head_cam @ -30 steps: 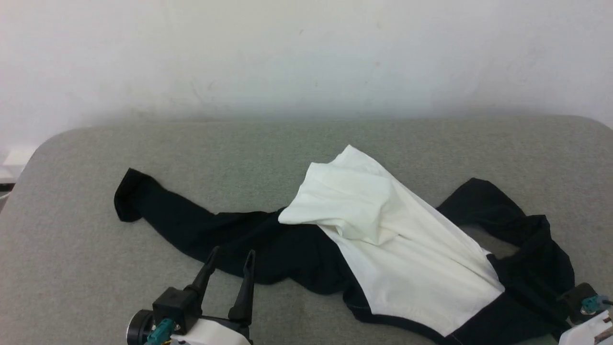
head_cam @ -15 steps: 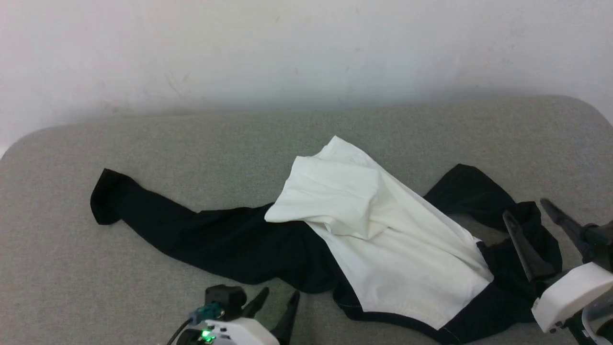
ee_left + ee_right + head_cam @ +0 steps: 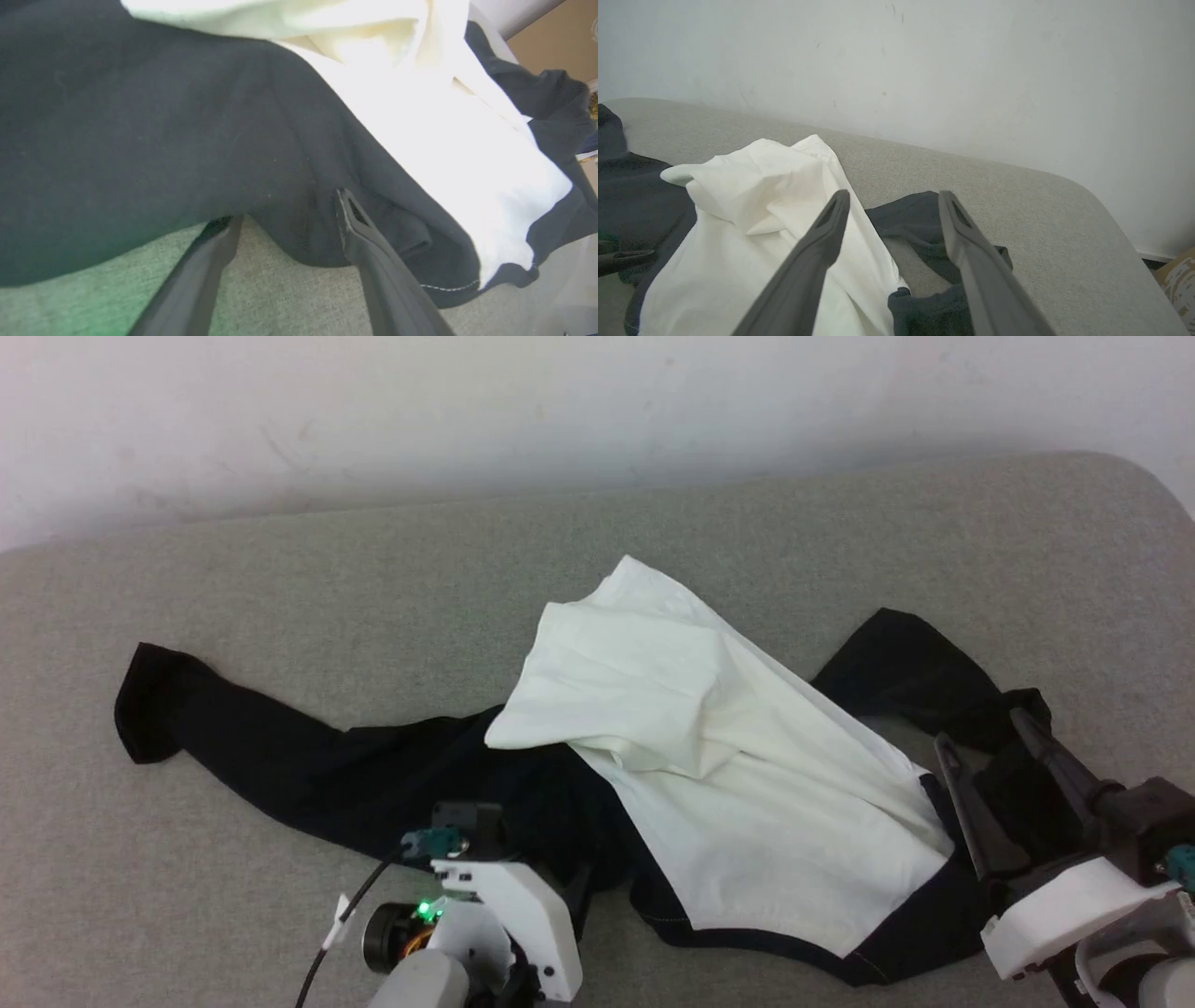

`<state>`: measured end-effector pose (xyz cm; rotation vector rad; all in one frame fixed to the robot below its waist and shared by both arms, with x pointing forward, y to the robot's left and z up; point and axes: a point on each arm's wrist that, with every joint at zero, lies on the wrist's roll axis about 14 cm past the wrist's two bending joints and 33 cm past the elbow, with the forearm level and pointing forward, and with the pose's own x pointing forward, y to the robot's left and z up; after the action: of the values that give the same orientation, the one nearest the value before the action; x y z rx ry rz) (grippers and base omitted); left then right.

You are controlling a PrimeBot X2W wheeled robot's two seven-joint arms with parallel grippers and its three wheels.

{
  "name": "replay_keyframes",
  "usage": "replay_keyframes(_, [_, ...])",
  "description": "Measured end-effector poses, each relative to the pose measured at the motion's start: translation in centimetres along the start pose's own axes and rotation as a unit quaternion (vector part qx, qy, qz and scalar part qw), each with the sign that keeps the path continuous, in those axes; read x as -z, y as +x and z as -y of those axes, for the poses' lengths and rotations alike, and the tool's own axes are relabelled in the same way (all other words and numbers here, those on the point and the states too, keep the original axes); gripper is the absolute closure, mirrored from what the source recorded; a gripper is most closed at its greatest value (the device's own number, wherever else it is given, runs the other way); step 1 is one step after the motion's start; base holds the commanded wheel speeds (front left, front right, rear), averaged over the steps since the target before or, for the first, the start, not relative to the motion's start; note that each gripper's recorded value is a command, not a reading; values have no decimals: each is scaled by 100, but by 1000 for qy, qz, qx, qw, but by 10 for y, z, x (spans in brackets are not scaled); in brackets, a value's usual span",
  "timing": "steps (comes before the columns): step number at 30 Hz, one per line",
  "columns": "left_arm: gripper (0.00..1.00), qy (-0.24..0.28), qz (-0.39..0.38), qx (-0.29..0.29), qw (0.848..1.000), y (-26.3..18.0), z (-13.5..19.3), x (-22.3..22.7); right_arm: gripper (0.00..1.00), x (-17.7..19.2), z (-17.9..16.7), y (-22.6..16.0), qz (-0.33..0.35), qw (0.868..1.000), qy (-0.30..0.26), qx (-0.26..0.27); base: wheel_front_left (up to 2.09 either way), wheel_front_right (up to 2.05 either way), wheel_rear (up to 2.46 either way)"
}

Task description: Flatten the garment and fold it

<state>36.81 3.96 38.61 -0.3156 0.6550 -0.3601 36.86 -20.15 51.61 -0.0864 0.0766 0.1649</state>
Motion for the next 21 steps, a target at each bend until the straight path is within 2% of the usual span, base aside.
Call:
replay_keyframes(1, [0, 6, -5, 0, 1000, 3, 0, 0, 0, 2, 0, 0, -3, 1000, 0, 1, 0, 0, 0])
replay_keyframes(2, [53, 14, -13, -1, 1000, 5, 1, 2, 0, 4, 0, 0, -6, 1000, -1, 2, 0, 0, 0])
replay_keyframes(3, [100, 22, -18, 2, 1000, 7, 2, 3, 0, 6, 0, 0, -7, 1000, -2, 2, 0, 0, 0])
replay_keyframes(6, [100, 38, -18, -2, 999, 8, -4, 1, 0, 9, -2, 2, -11, 1000, -1, -1, 0, 0, 0])
replay_keyframes(12, [100, 37, 33, -20, 999, -9, -16, -5, 0, 12, -5, 6, -18, 1000, -5, -7, 0, 0, 0])
replay_keyframes(21, [100, 9, 100, -141, 985, -86, -85, -8, 0, 51, -28, 10, -114, 993, 1, -41, 0, 0, 0])
